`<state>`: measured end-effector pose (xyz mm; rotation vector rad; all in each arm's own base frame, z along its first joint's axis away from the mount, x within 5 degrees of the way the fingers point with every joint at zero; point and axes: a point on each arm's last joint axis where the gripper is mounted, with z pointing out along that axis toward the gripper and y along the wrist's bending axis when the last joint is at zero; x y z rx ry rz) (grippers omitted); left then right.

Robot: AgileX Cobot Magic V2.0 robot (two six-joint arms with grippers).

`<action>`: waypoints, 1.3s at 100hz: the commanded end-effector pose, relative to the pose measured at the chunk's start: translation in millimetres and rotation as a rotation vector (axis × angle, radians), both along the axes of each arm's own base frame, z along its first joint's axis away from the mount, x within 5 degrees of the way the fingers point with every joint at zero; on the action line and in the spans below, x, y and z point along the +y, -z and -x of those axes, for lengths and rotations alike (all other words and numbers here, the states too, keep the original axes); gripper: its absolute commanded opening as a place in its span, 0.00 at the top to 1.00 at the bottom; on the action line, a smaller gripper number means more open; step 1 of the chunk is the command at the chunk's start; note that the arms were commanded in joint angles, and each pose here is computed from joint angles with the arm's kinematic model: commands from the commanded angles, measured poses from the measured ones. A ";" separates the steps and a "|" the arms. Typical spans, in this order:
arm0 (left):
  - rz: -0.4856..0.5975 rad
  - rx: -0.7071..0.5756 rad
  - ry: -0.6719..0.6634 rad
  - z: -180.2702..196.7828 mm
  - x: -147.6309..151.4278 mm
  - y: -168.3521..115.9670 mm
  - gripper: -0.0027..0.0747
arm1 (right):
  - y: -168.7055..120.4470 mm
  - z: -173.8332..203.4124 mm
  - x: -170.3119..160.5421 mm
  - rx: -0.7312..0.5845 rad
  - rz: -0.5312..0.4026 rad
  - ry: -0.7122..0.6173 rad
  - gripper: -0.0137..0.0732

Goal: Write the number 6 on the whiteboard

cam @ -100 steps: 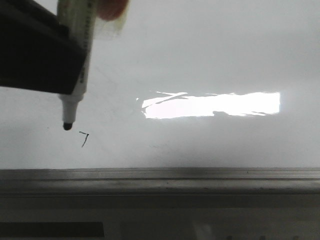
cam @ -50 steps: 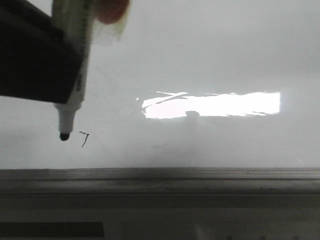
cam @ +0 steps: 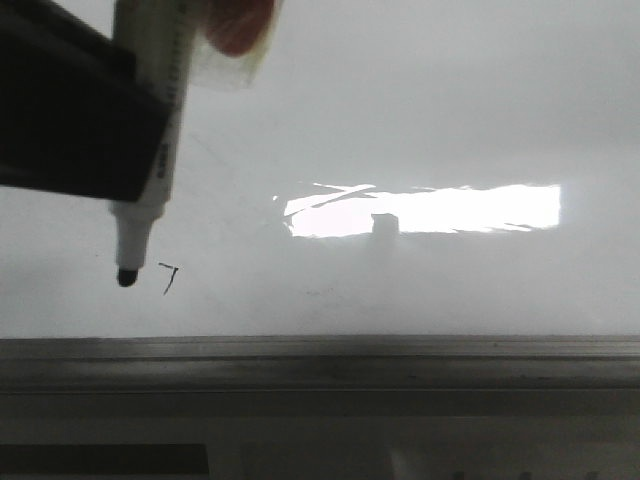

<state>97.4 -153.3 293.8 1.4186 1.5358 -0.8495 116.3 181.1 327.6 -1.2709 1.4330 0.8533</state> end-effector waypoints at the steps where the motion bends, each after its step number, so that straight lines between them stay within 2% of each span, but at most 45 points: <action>1: 0.098 -0.004 -0.035 -0.5 -0.5 -17.7 0.89 | -18.5 1.2 -3.7 -0.018 -0.070 0.036 0.92; 6: 0.130 -0.003 -0.050 1.4 1.5 -22.4 0.76 | -21.5 2.0 -8.0 -0.059 -0.063 0.060 0.92; 7: 0.133 -0.002 -0.054 1.1 1.5 -22.6 0.76 | -22.1 2.1 -8.7 -0.065 -0.063 0.063 0.91; 13: 0.181 0.007 -0.082 5.2 6.1 -30.2 0.54 | -26.9 4.3 -15.6 -0.111 -0.069 0.099 0.91; 18: 0.212 0.010 -0.106 9.1 10.9 -35.9 0.41 | -30.1 6.4 -22.1 -0.134 -0.085 0.138 0.91; 23: 0.235 -0.001 -0.139 12.9 17.0 -41.3 0.34 | -31.7 8.3 -29.3 -0.158 -0.096 0.181 0.91; 26: 0.249 -0.011 -0.171 14.3 21.3 -44.6 0.33 | -32.3 10.0 -34.1 -0.175 -0.102 0.205 0.91; 36: 0.298 -0.061 -0.292 20.4 39.2 -52.4 0.38 | -30.7 17.7 -55.1 -0.224 -0.133 0.315 0.91; 41: 0.356 -0.075 -0.375 23.4 50.3 -55.6 0.41 | -27.8 21.5 -65.8 -0.247 -0.146 0.369 0.91; 49: 0.446 -0.069 -0.508 25.0 66.0 -53.4 0.47 | -21.1 25.7 -81.9 -0.280 -0.160 0.462 0.91; 57: 0.485 -0.086 -0.571 28.5 76.5 -47.0 0.55 | -14.3 27.2 -94.7 -0.306 -0.166 0.551 0.92; 66: 0.485 -0.086 -0.586 32.0 81.1 -35.7 0.67 | -12.6 30.4 -98.4 -0.312 -0.176 0.555 0.92; 82: 0.453 -0.062 -0.590 31.4 80.5 -21.3 0.98 | -8.2 28.1 -91.5 -0.291 -0.148 0.518 0.92; 91: 0.444 -0.056 -0.591 31.1 80.2 -17.6 0.99 | -5.7 22.0 -88.0 -0.294 -0.115 0.533 0.92; 111: 0.444 -0.056 -0.591 31.1 80.2 -17.6 0.99 | -7.7 1.3 -85.0 -0.415 -0.009 0.645 0.92; 130: 0.444 -0.056 -0.591 31.1 80.2 -17.6 0.99 | -16.6 -8.9 -75.2 -0.426 0.007 0.643 0.92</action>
